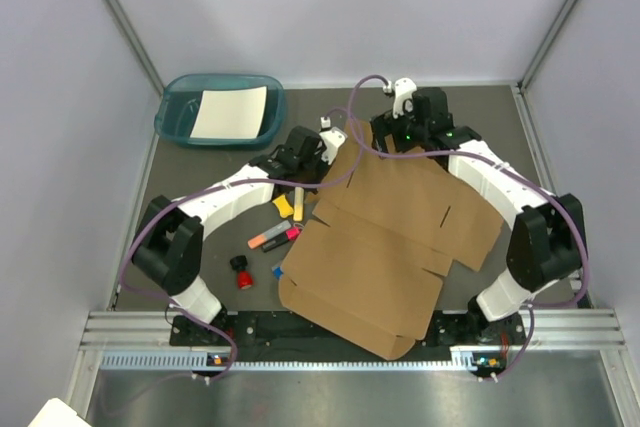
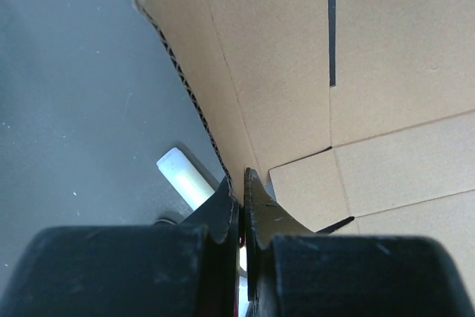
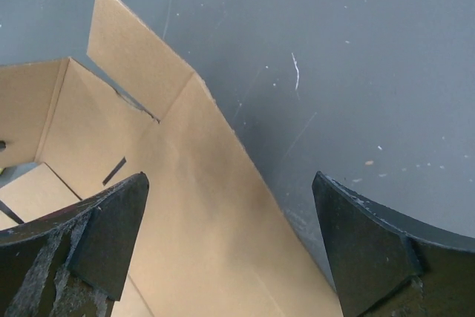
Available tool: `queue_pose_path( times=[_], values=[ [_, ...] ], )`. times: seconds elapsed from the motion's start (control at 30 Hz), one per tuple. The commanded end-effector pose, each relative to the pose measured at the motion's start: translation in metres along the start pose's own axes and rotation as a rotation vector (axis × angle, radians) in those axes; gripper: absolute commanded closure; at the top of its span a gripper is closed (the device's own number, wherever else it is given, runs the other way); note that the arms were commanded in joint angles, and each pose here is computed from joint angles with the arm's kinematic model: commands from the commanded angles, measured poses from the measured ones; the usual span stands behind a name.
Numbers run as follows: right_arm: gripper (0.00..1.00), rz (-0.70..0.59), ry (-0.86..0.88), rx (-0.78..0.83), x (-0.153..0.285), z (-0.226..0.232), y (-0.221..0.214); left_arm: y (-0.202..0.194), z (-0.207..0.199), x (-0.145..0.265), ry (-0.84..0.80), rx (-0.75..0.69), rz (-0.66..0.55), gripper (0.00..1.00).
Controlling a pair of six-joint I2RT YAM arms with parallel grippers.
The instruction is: Fold the paper box
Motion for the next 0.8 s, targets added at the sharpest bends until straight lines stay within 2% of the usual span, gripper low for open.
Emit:
queue_pose_path(
  times=[0.0,0.1,0.2,0.23,0.3,0.33,0.63,0.77],
  values=[
    [0.07,-0.106,0.082,0.000,-0.002,0.005,0.042,-0.002,0.006,0.001,0.044,-0.056,0.007,1.00],
    [0.13,-0.083,0.098,-0.010,-0.009,0.001,0.037,-0.002,0.007,0.003,0.058,-0.059,0.010,1.00],
    [0.24,-0.050,0.113,-0.018,-0.016,0.001,0.026,-0.003,0.010,0.003,0.082,-0.062,0.015,1.00],
    [0.33,-0.039,0.113,-0.020,-0.018,0.001,0.022,-0.003,0.012,0.003,0.093,-0.068,0.017,1.00],
    [0.40,-0.026,0.117,-0.024,-0.020,0.000,0.015,-0.003,0.017,0.006,0.136,-0.072,0.023,1.00],
    [0.47,-0.021,0.115,-0.029,-0.022,0.000,0.012,-0.003,0.018,0.006,0.143,-0.071,0.026,1.00],
    [0.50,0.008,0.145,-0.057,-0.023,0.003,0.000,-0.002,0.016,0.003,0.133,-0.044,0.022,1.00],
    [0.60,0.019,0.144,-0.060,-0.023,0.003,-0.006,-0.006,0.014,-0.001,0.127,-0.034,0.035,1.00]
  ],
)
Point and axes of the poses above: each gripper's point midway between its finger pads, its own x axis back along the fingers, its own z axis along the line the jaws close on, y = z × x, the point moved 6 cm from there along x, back along the fingers, and after that the axes turned 10 degrees about -x, right-handed, at the moved point
